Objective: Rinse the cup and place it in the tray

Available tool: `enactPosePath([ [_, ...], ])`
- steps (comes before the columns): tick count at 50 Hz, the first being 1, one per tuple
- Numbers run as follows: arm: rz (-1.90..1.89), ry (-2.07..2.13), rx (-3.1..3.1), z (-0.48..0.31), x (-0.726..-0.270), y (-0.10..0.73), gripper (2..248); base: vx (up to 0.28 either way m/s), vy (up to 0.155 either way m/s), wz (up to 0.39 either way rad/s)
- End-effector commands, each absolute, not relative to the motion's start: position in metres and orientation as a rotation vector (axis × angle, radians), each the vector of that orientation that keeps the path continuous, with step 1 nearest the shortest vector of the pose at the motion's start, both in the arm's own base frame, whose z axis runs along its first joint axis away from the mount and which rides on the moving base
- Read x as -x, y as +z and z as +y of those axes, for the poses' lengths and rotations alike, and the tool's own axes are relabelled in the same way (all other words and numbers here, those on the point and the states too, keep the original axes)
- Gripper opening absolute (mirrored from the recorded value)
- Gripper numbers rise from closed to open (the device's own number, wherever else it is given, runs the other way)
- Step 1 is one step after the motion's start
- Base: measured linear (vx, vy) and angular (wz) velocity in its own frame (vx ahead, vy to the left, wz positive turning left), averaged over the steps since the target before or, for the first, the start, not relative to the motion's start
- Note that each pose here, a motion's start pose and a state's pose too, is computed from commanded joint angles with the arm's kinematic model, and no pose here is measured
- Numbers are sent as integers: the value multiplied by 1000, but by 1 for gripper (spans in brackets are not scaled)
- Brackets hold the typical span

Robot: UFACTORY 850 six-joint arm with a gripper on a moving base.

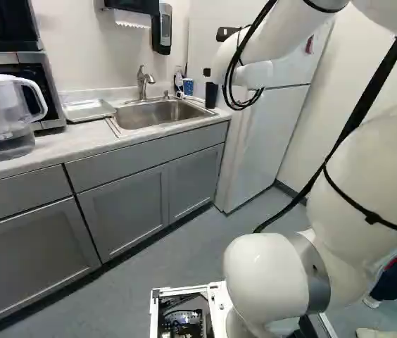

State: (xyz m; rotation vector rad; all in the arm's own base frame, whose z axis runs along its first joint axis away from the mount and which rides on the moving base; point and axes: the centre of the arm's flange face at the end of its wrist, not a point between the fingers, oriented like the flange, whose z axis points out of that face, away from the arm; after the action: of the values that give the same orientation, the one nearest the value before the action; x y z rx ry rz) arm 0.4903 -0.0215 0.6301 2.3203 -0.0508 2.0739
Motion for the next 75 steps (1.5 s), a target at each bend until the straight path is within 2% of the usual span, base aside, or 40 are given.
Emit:
enactPosePath([
  [75,-48,2120,-2278,-22,-507,687,247,0,0,0],
])
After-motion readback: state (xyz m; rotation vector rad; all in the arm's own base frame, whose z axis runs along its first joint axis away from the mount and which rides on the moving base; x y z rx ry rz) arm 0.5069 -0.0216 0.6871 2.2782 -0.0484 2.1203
